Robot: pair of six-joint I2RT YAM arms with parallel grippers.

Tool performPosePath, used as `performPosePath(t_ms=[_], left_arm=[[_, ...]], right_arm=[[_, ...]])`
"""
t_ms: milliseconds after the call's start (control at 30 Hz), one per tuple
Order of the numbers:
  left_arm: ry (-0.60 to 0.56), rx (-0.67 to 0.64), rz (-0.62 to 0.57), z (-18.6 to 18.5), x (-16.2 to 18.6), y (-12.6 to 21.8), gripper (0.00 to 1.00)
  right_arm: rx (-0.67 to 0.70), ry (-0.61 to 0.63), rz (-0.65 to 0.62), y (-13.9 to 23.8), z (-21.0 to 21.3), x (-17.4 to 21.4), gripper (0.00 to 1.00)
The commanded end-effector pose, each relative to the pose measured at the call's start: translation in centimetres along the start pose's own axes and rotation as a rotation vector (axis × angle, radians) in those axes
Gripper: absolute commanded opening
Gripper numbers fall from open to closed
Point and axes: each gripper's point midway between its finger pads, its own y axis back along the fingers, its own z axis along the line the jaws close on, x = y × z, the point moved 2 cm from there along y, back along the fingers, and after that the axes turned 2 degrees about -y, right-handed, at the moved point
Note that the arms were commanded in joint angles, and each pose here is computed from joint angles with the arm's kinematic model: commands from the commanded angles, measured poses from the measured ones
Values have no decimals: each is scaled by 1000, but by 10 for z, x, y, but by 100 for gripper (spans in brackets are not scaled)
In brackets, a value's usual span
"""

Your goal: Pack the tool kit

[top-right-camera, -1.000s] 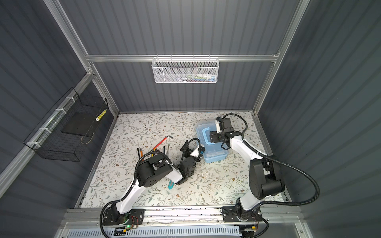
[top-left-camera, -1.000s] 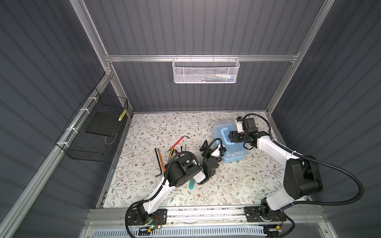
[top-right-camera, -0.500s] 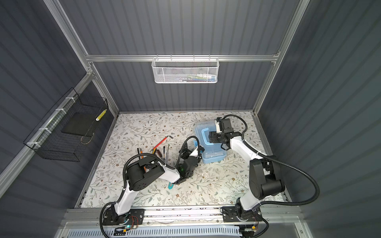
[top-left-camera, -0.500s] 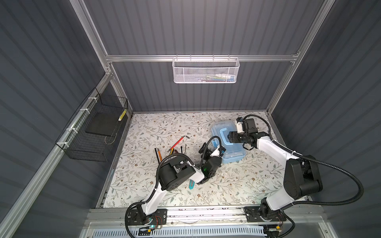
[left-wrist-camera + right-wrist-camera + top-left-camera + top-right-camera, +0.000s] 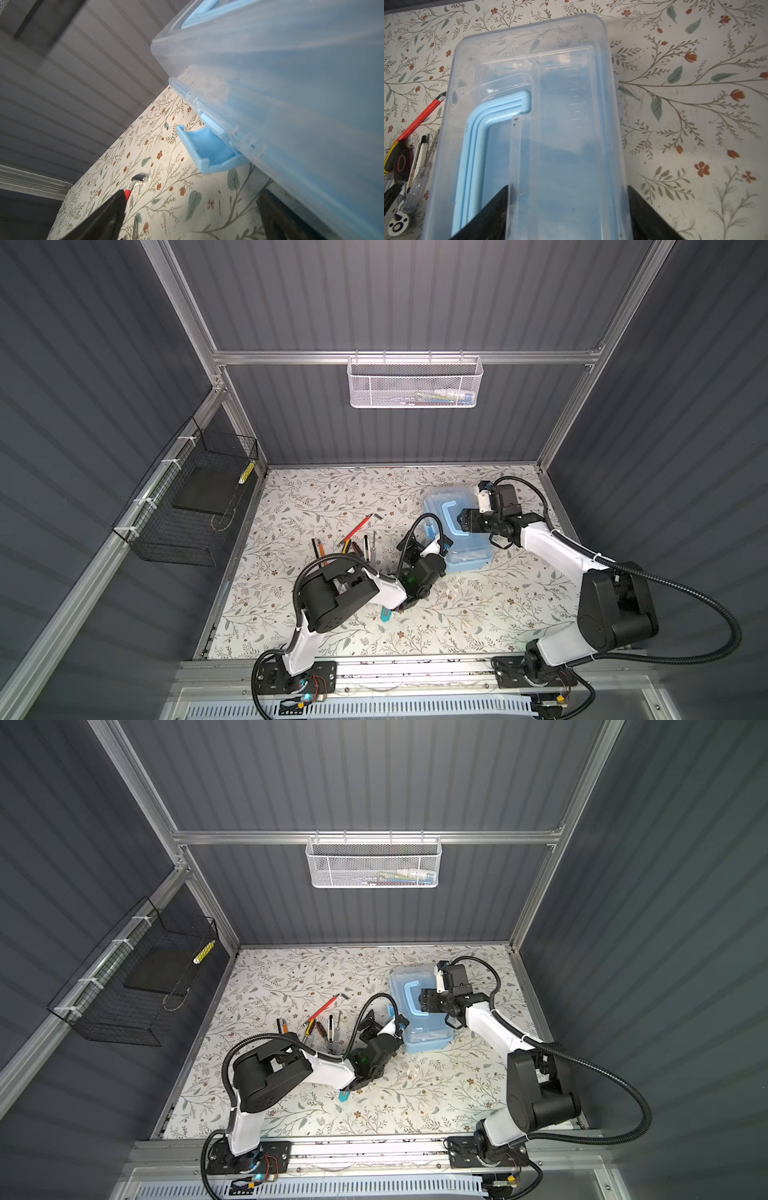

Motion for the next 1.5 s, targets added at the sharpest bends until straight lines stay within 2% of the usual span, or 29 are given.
performPosePath(t_ms=[0, 267, 567, 833, 1133, 1267, 1467], left_arm=[[201, 75, -130, 13, -56, 20, 100], [214, 124, -96, 10, -43, 26, 100], [262, 62, -23, 27, -36, 28, 100], [411, 73, 44, 58, -31, 14, 100], [480, 168, 62, 69, -29, -1, 100], [458, 210, 72, 64, -37, -3, 100], [486, 272, 71, 58, -46, -5, 100]], right_arm=[[-1, -77, 278, -10, 0, 77, 67], [2, -92, 253, -17, -1, 72, 67], [-8, -79, 230, -14, 1, 70, 66], [-15, -68, 225, -13, 2, 72, 70], [-30, -64, 178, -7, 6, 62, 75], [-28, -61, 157, -2, 6, 58, 76], [-57, -59, 144, 3, 12, 53, 77]])
